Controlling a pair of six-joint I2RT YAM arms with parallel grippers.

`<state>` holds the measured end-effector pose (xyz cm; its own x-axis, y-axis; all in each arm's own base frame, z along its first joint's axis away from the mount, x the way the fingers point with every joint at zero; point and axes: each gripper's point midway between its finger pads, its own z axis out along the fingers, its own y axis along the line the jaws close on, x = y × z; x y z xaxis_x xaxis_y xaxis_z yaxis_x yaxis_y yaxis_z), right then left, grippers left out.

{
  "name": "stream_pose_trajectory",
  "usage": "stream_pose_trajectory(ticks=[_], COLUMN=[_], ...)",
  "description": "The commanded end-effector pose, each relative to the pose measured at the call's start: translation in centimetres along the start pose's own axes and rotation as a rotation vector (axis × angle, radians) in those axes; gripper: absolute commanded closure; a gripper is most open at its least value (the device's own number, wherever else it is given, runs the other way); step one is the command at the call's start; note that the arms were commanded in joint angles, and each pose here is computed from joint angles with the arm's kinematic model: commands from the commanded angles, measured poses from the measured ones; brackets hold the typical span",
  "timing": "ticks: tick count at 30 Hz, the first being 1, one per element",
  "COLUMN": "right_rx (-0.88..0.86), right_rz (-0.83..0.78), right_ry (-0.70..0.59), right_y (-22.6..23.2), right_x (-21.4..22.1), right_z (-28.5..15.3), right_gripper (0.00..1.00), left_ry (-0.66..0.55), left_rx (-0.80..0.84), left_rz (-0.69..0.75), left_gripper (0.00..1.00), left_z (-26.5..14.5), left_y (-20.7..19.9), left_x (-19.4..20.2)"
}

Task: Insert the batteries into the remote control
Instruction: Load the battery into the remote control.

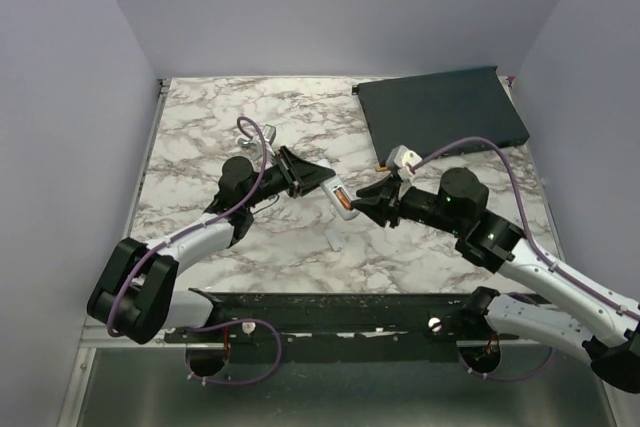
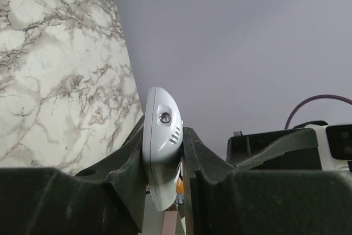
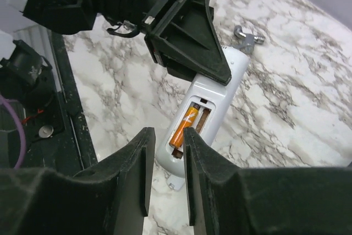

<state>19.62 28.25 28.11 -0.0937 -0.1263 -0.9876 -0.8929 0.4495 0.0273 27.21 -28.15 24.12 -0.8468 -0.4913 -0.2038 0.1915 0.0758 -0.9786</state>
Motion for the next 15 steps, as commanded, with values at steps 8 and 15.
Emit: stream_pose_trajectory(ticks=[8,15], right_rx=[-0.140,-0.293], right_rz=[-0.277,-0.374], right_ry=[-0.175,-0.140], right_y=[2.4,4.5], right_x=[-1.9,-0.7], right_z=[-1.8,-1.8], right_gripper=[0.66,0.76], left_ry=[0.074,0.085], left_rx=[0.031,0.041], left_rz=[0.035,0.035], left_gripper=[1.00,1.00], left_z=[-1.4,-1.6], left_y=[-2.6,-2.9], left_x=[1.7,2.0])
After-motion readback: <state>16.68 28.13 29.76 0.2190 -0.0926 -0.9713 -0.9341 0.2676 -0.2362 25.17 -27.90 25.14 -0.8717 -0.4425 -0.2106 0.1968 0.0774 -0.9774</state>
